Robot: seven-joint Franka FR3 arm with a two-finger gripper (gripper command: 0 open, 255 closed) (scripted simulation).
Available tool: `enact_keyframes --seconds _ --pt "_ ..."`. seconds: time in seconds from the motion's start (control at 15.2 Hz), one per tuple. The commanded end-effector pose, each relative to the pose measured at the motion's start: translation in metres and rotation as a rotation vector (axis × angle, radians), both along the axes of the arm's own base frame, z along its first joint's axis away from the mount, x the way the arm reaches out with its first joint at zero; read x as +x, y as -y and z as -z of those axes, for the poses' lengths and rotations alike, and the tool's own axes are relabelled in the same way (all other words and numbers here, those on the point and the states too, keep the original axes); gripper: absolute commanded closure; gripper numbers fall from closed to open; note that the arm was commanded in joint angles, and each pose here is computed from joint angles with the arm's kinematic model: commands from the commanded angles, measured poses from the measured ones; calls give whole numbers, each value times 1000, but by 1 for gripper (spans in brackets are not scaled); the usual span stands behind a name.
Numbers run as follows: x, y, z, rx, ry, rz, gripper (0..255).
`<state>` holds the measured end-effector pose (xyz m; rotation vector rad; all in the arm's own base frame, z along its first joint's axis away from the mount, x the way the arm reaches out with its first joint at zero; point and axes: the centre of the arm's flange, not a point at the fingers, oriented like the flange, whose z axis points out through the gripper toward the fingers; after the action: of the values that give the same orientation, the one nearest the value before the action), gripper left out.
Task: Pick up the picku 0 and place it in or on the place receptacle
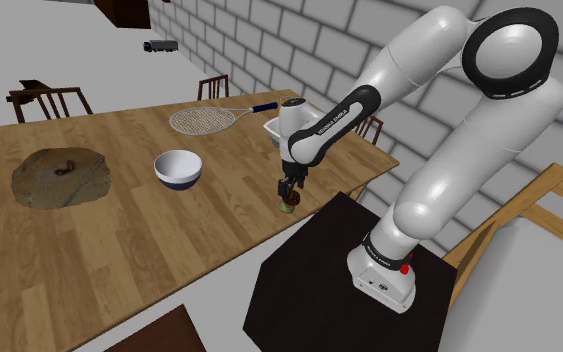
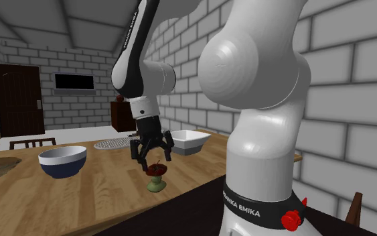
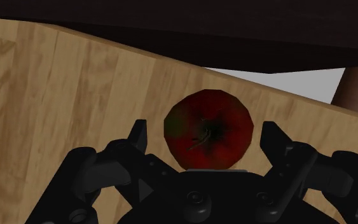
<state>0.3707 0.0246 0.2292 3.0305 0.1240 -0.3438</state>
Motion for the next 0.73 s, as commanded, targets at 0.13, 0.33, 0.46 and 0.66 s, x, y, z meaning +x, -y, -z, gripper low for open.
enact_keyframes --seconds 0.13,0.33,0.46,0.66 --pt "-5 2 19 0 0 0 0" --pt "-5 2 19 0 0 0 0" --pt "-5 2 19 0 0 0 0" --pt "-5 2 19 0 0 0 0"
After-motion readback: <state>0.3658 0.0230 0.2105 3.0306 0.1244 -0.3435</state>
